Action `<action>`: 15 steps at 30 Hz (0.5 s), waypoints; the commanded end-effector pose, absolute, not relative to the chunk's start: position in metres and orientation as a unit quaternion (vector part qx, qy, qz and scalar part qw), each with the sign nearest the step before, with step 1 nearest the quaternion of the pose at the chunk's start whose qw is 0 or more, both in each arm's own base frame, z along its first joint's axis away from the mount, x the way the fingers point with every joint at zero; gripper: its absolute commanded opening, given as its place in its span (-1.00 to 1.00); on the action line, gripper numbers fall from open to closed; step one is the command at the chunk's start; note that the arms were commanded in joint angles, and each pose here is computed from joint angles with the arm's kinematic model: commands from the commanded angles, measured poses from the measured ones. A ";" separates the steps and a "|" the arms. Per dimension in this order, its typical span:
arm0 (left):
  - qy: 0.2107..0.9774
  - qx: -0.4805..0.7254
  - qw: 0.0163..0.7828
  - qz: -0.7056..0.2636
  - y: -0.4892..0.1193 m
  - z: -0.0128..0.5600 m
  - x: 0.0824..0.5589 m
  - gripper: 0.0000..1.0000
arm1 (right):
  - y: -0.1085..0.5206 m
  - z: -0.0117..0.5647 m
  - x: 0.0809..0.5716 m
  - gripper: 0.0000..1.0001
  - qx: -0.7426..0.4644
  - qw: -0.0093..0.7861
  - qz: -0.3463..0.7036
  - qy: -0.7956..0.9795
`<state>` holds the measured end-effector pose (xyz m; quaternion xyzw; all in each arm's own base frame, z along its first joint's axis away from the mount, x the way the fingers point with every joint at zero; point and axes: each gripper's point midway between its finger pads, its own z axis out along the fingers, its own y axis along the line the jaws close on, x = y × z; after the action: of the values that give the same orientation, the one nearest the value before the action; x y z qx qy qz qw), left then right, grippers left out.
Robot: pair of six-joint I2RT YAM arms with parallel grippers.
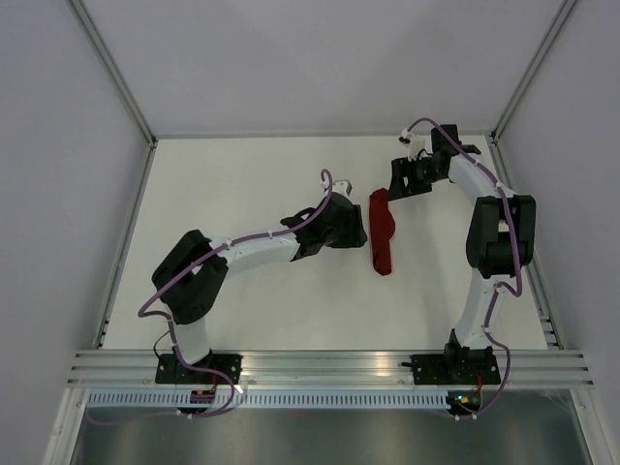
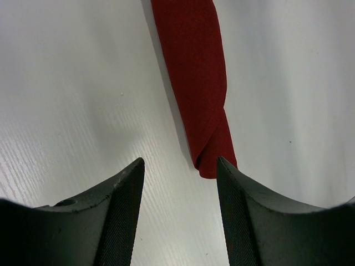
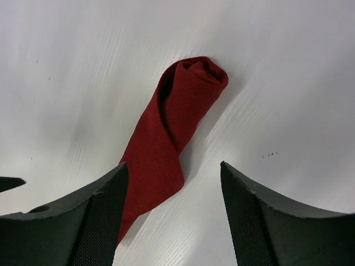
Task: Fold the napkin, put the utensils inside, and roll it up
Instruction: Roll the napkin with the utensil
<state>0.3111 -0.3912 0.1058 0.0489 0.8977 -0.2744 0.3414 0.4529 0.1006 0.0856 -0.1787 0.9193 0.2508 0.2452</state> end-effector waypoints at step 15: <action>0.897 0.066 0.330 -0.287 -0.421 0.081 0.335 0.17 | 0.103 0.076 0.444 0.33 -0.160 0.232 0.274 0.920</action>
<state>0.3247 -0.4073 0.0633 0.0536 0.9116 -0.2647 0.3098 0.4441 0.1019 0.0762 -0.1692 0.9218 0.2602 0.2321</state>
